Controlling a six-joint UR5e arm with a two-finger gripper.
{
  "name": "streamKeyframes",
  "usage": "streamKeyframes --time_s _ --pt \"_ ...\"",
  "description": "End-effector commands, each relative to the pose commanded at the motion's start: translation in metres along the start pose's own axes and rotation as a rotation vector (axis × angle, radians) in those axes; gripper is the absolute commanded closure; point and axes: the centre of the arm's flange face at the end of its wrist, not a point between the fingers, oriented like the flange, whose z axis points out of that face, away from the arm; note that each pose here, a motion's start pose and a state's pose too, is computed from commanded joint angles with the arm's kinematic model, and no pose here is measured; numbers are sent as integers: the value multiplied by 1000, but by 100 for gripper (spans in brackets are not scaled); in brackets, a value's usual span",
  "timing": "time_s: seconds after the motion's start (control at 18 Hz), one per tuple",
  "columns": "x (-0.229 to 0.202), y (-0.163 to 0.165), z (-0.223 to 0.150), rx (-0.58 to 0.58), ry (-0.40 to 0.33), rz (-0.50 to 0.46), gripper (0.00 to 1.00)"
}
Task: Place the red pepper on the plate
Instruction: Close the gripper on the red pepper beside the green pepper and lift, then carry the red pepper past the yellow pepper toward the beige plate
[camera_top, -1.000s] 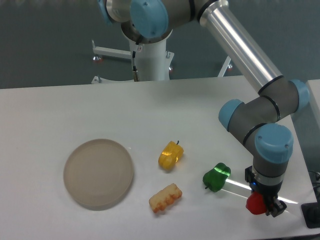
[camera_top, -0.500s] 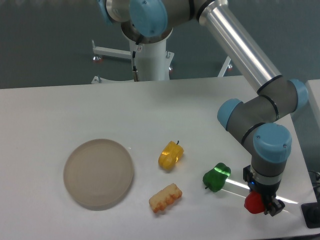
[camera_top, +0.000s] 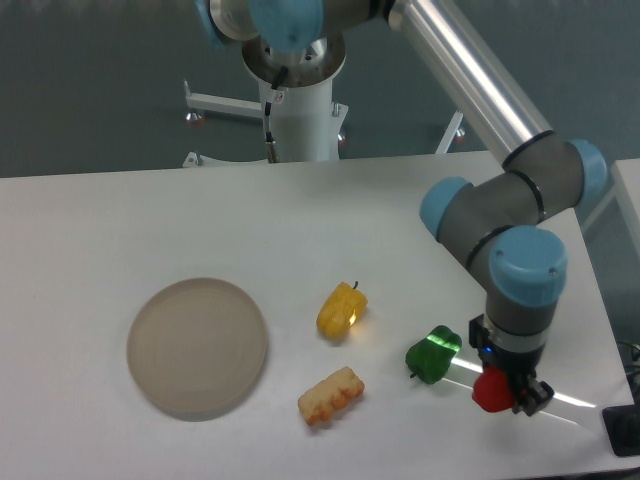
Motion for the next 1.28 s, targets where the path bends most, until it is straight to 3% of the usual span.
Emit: streamKeyframes --time_s 0.28,0.67,1.28 --pt "31 -46 -27 10 27 -80 36" --pt "55 -91 -59 16 50 -83 36" --pt "113 -152 -68 11 104 -181 36"
